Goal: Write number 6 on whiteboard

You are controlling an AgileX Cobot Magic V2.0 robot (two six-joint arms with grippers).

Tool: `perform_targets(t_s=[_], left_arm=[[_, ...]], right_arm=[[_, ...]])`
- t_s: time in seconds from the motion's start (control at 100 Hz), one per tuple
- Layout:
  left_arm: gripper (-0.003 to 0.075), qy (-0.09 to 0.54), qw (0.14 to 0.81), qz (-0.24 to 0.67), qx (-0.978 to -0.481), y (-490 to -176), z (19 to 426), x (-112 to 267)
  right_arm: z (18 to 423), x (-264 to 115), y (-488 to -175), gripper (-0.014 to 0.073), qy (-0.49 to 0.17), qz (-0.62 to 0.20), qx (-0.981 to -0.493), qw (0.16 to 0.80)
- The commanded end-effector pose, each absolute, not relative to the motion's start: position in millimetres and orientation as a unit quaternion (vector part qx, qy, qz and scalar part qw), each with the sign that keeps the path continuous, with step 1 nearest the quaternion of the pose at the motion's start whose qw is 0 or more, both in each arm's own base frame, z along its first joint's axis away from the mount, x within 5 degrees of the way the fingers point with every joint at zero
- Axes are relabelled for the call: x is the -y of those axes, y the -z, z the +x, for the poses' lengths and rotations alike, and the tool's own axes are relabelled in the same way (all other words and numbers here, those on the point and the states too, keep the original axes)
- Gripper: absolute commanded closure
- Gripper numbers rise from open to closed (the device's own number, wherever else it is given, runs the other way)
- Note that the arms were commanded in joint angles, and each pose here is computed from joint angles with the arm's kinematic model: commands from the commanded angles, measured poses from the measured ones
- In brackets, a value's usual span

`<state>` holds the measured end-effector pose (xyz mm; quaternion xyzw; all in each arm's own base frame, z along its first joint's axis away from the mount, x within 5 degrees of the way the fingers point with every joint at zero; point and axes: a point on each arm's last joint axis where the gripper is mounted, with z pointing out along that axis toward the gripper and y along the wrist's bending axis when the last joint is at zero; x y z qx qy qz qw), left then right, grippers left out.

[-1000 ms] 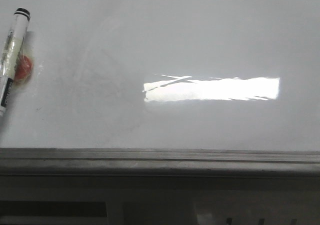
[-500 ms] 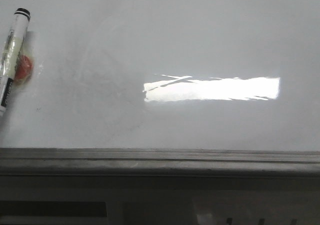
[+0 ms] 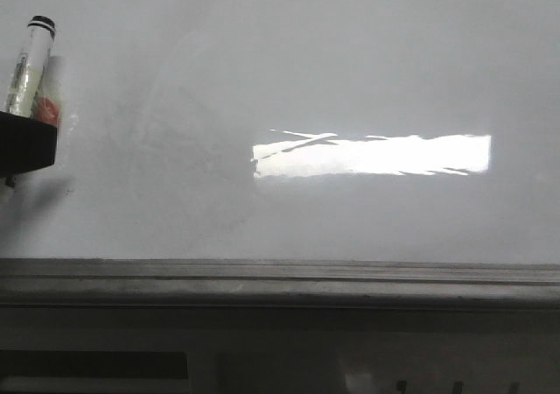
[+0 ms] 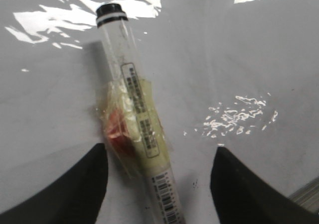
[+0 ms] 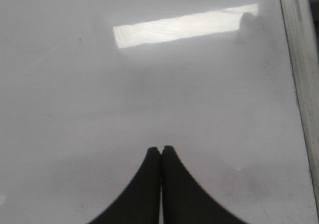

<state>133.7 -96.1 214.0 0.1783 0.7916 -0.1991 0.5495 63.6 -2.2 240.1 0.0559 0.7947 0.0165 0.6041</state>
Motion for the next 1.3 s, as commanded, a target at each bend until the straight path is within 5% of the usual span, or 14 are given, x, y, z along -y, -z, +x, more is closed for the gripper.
perform_targets(t_s=[0.0, 0.24, 0.78, 1.05, 1.29], left_arm=[[0.0437, 0.209, 0.545, 0.151, -0.797, -216.4, 139.3, 99.3], [0.0742, 0.208, 0.535, 0.155, -0.804, -213.7, 138.8, 99.8], [0.0740, 0.208, 0.563, 0.240, -0.763, -240.9, 142.4, 117.5], [0.0741, 0.236, 0.605, 0.349, -0.675, -261.1, 125.2, 144.8], [0.0741, 0.221, 0.625, 0.435, -0.609, -264.3, 114.2, 154.1]], right_arm=[[65.8, 2.6, -259.0, 0.0659, -0.015, 0.052, -0.761, 0.647], [66.1, -0.3, -258.2, 0.0659, -0.029, 0.036, -0.764, 0.643], [99.9, -47.8, -278.0, 0.0648, -0.151, -0.150, -0.806, 0.552], [107.0, -84.4, -308.6, 0.0288, -0.211, -0.241, -0.782, 0.535], [101.9, -116.8, -329.3, 0.0262, -0.262, -0.311, -0.752, 0.518]])
